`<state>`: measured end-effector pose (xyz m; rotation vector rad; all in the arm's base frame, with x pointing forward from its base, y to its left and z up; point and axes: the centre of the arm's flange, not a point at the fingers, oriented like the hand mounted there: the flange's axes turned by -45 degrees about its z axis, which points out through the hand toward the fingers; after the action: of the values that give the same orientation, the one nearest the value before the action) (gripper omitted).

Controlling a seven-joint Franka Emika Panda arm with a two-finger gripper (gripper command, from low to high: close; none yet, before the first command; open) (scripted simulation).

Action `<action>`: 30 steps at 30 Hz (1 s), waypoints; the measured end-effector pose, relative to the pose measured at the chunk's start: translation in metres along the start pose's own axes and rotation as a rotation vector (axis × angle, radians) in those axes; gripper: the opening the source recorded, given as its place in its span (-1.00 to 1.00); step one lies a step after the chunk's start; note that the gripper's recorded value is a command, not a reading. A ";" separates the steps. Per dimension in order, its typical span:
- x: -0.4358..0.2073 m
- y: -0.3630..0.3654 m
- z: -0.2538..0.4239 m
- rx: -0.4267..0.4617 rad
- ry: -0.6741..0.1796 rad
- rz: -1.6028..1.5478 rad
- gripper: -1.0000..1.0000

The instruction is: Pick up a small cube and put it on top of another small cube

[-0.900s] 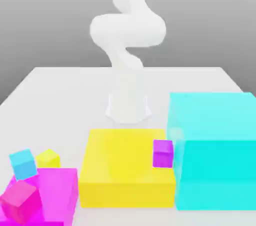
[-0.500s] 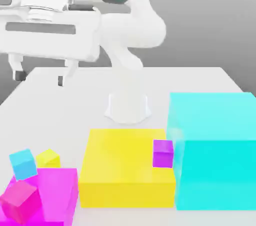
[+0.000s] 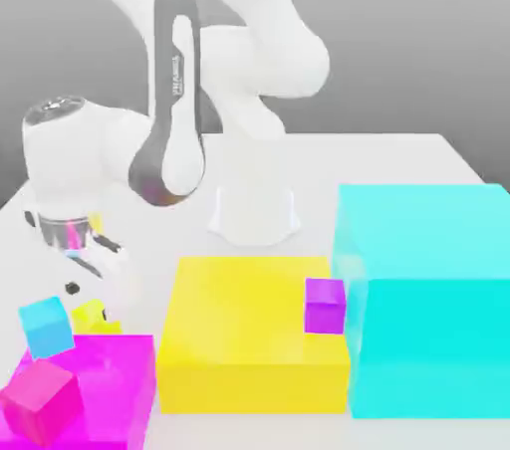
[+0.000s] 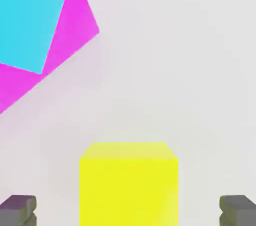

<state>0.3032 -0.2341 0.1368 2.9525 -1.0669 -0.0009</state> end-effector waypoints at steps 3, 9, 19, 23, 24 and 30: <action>-0.001 0.000 0.007 0.001 0.000 0.000 -1.00; 0.000 0.000 0.001 0.001 0.000 0.000 -1.00; 0.017 -0.049 -0.069 -0.025 -0.031 -0.110 -1.00; 0.042 -0.074 -0.113 0.018 -0.041 -0.071 -1.00; 0.050 -0.081 -0.127 0.023 -0.039 -0.087 -1.00; 0.091 -0.045 -0.174 0.006 -0.004 -0.099 -1.00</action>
<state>0.4024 -0.2569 0.3104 3.0091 -0.9209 -0.0038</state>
